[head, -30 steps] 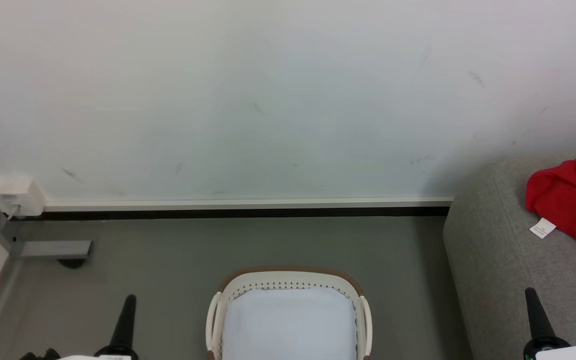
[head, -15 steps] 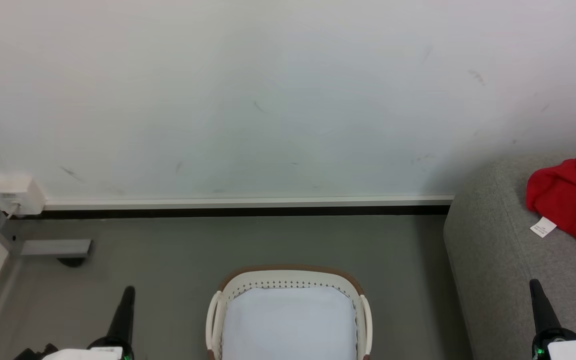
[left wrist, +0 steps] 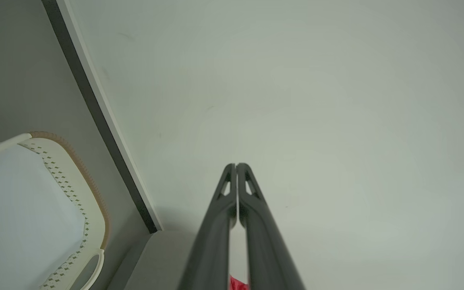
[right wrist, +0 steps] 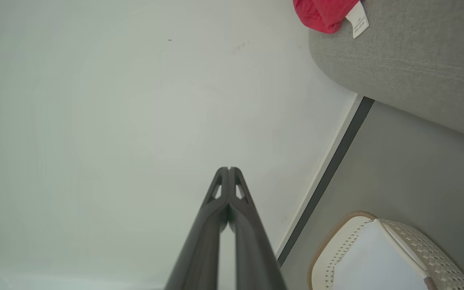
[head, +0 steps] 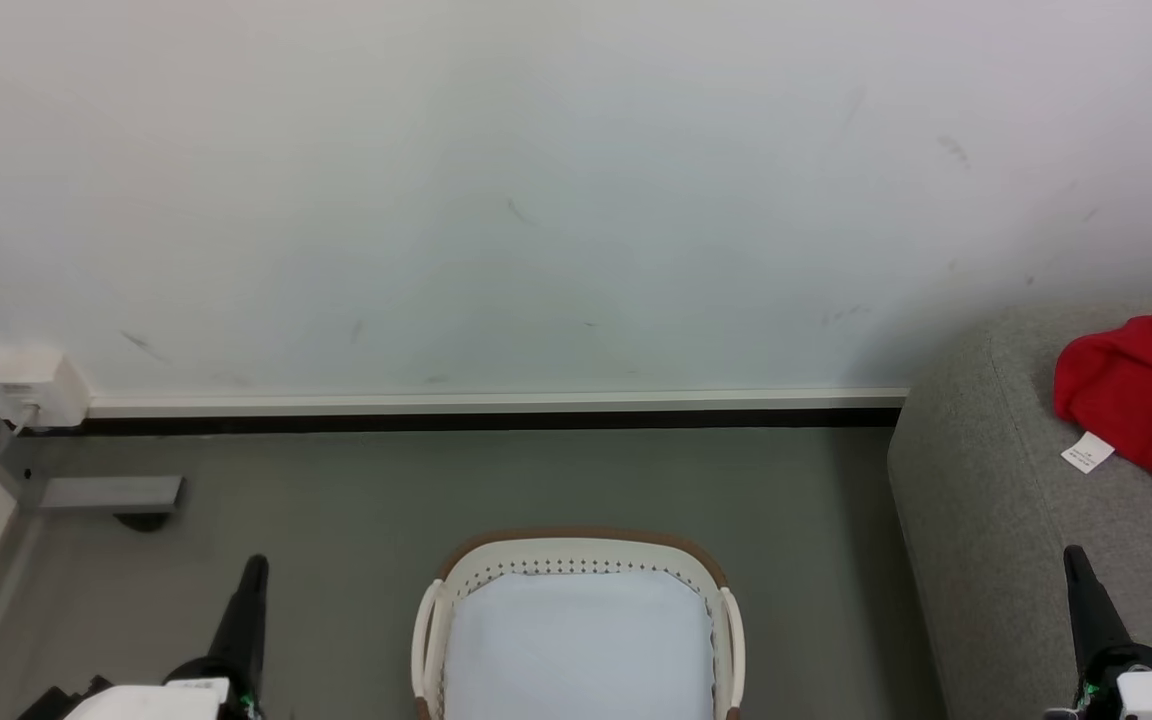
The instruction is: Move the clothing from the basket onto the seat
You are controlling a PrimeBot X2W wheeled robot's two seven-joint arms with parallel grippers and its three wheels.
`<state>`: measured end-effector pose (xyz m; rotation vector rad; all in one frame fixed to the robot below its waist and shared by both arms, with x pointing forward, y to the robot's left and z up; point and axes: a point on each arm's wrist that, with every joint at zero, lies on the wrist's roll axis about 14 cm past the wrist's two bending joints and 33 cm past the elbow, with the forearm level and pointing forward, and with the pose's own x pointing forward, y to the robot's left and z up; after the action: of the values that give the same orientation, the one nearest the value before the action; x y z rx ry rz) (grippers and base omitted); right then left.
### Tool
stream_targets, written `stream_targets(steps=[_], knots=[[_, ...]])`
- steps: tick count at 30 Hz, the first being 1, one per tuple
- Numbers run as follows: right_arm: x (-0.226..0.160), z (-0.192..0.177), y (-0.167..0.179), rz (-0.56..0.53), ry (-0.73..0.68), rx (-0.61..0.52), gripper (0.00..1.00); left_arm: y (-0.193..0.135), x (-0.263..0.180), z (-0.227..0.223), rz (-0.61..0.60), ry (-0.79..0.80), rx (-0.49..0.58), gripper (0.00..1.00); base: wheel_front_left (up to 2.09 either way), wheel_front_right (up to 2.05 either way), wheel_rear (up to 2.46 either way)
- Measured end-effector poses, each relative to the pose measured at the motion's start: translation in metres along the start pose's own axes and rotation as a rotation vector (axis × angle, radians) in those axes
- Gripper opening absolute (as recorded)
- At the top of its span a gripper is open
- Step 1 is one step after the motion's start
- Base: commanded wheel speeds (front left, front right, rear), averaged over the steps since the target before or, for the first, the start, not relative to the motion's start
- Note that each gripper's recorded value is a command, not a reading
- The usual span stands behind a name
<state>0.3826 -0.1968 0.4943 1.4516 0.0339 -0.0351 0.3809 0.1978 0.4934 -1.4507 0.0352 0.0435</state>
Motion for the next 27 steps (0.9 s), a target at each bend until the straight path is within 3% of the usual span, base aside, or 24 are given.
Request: stream_targets(steps=[16,27], knots=[[0.004,0.002,0.008,0.029,0.006,0.104,0.0,-0.009,0.006,0.002,-0.032,0.007,-0.108,0.0,0.0,0.0,0.0],[0.004,0.003,0.009,0.035,0.002,0.126,0.0,-0.011,0.007,0.002,-0.04,0.008,-0.12,0.0,0.0,0.0,0.0]])
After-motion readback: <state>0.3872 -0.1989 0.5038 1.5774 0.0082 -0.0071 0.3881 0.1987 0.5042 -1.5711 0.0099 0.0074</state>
